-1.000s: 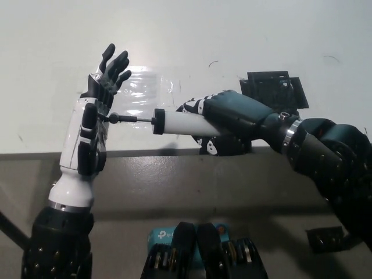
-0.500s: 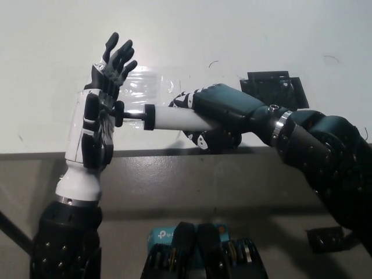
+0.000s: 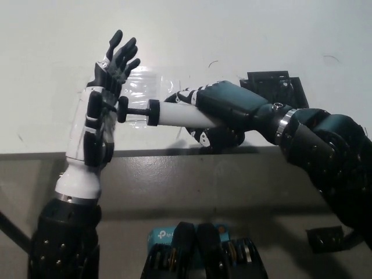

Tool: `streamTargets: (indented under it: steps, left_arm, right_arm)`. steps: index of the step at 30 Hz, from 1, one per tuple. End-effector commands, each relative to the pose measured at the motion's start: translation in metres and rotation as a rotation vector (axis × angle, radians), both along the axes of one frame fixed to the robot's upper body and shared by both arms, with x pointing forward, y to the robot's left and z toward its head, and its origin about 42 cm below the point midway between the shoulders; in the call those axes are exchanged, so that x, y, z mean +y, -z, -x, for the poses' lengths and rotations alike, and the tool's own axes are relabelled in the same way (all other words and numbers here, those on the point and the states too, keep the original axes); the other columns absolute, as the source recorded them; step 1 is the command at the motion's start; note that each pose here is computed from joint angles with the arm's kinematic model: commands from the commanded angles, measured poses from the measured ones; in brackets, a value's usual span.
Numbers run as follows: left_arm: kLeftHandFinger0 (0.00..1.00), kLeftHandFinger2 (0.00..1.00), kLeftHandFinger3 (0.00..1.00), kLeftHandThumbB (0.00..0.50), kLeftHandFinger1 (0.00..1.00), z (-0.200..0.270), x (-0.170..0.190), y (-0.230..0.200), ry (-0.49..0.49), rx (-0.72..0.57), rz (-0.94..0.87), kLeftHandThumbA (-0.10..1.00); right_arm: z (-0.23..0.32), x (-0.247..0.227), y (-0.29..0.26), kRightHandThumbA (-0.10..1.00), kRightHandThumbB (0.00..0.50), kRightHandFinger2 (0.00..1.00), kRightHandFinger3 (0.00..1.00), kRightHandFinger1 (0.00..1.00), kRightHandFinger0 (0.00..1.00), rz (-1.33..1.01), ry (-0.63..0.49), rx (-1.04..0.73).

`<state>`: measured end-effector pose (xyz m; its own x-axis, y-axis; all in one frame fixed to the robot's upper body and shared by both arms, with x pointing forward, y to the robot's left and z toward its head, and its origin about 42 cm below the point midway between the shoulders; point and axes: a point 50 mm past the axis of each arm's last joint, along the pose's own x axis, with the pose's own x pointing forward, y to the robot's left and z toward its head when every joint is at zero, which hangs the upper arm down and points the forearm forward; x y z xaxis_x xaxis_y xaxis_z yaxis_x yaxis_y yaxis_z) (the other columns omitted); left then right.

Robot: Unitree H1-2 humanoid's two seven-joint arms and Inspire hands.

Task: The robot uses right hand to pick up a small white air pumper and uses its left hand to compress it, and then puts it on the desk

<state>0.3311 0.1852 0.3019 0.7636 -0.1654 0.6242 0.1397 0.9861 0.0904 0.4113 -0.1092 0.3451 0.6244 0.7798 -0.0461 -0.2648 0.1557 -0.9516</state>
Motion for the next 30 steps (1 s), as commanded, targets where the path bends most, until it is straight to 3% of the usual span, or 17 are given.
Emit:
streamTargets:
  steps: [1,6,12,14,17,20,27,30]
  left_arm:
    - [1.00,1.00,1.00,0.224,1.00,0.001,0.021,-0.014,-0.023,-0.061,0.012,1.00]
    - [1.00,1.00,1.00,0.242,1.00,0.003,0.046,-0.013,-0.069,-0.068,0.025,1.00]
    - [1.00,1.00,1.00,0.223,1.00,0.011,0.064,0.015,-0.116,-0.006,-0.026,1.00]
    - [1.00,1.00,1.00,0.213,1.00,0.014,0.068,0.022,-0.117,0.009,-0.033,1.00]
    - [1.00,1.00,1.00,0.169,1.00,0.021,0.073,0.038,-0.115,0.026,-0.059,1.00]
    - [1.00,1.00,1.00,0.190,1.00,0.029,0.073,0.052,-0.107,0.063,-0.054,1.00]
    - [1.00,1.00,1.00,0.204,1.00,0.046,0.074,0.086,-0.116,0.163,-0.097,1.00]
    - [1.00,1.00,1.00,0.171,1.00,0.049,0.078,0.098,-0.126,0.187,-0.109,1.00]
  right_arm:
    - [-0.013,-0.024,-0.032,-0.10,0.141,0.80,0.92,0.49,0.00,-0.003,0.030,-0.101]
    - [-0.038,-0.062,-0.041,-0.10,0.127,0.81,0.94,0.51,0.01,-0.009,0.157,-0.129]
    - [-0.066,-0.090,-0.049,-0.10,0.107,0.84,1.00,0.53,0.02,-0.081,0.289,-0.098]
    - [-0.074,-0.091,-0.049,-0.10,0.110,0.88,1.00,0.57,0.04,-0.066,0.310,-0.105]
    - [-0.093,-0.095,-0.042,-0.10,0.118,0.85,0.99,0.58,0.05,-0.036,0.337,-0.106]
    - [-0.110,-0.096,-0.035,-0.10,0.127,0.82,0.95,0.57,0.05,-0.025,0.379,-0.095]
    - [-0.137,-0.088,-0.020,-0.10,0.132,0.87,1.00,0.59,0.07,-0.018,0.438,-0.077]
    - [-0.145,-0.085,-0.016,-0.10,0.146,0.88,1.00,0.60,0.10,0.008,0.453,-0.093]
